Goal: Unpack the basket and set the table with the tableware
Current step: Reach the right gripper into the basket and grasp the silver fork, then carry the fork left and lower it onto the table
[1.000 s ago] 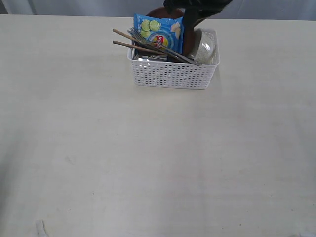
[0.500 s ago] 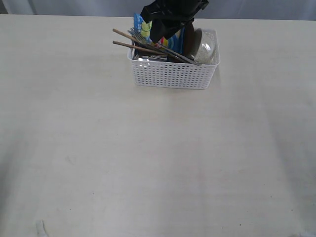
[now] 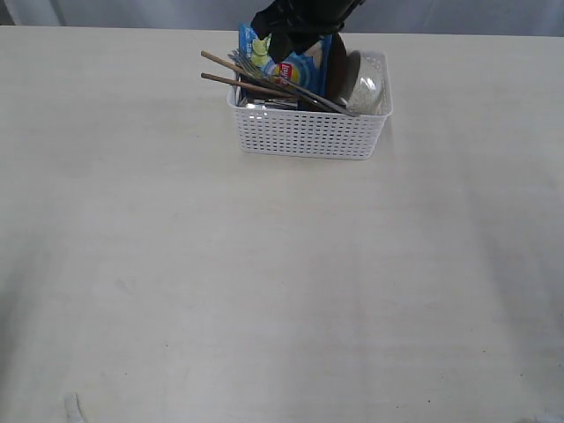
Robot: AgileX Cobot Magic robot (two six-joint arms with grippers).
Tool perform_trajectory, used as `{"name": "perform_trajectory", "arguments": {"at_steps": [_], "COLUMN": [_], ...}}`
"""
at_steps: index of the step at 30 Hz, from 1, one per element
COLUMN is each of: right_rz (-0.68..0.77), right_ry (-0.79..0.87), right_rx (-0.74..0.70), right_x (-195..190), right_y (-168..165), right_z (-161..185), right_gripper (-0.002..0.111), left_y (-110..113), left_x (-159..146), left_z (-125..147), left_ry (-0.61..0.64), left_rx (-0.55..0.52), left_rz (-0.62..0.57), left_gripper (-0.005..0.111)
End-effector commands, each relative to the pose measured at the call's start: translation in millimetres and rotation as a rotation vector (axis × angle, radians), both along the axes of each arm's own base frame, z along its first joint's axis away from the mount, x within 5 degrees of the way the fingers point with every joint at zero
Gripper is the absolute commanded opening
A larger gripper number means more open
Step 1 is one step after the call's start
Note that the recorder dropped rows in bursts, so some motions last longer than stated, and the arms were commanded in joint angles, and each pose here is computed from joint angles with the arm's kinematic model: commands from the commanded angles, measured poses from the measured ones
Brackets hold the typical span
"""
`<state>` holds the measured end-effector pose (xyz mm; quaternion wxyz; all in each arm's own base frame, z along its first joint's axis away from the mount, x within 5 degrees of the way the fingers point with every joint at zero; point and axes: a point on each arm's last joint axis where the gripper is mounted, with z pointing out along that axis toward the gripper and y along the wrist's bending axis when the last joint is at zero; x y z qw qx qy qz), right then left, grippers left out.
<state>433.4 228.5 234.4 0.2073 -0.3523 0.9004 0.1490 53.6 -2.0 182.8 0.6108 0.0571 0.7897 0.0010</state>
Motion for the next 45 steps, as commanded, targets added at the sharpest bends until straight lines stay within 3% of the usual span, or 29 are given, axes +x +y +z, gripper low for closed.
{"name": "perform_trajectory", "arguments": {"at_steps": [1,9,12,13,15,22,31,42,45], "right_rz": [0.007,0.008,0.01,0.01,0.011,0.018,0.072,0.073,0.015], "right_ry": [0.043,0.087,0.099,0.099,0.079,0.023,0.21,0.366,0.323], "right_rx": [-0.028,-0.048,-0.053,-0.053,-0.044,-0.005,0.211,0.198,0.195], "right_x": [6,9,9,9,8,-4,-36,-105,-129], "right_y": [-1,1,1,1,-1,-8,12,67,78], "right_z": [-24,-47,-50,-50,-39,14,46,52,50], "right_gripper": [0.04,0.037,0.019,0.007,0.0,0.0,0.0,0.0,0.0], "left_y": [0,0,0,0,0,0,0,0,0], "left_x": [0,0,0,0,0,0,0,0,0], "left_z": [-1,-1,-1,-1,-1,-1,-1,-1,-1], "left_ry": [0.0,0.0,0.0,0.0,0.0,0.0,0.0,0.0,0.0], "left_rx": [0.001,0.001,0.001,0.001,0.001,0.001,0.001,0.001,0.001], "left_rz": [-0.004,-0.004,-0.004,-0.004,-0.004,-0.004,-0.004,-0.004,-0.004], "left_gripper": [0.0,0.0,0.0,0.0,0.0,0.0,0.0,0.0,0.0]}}
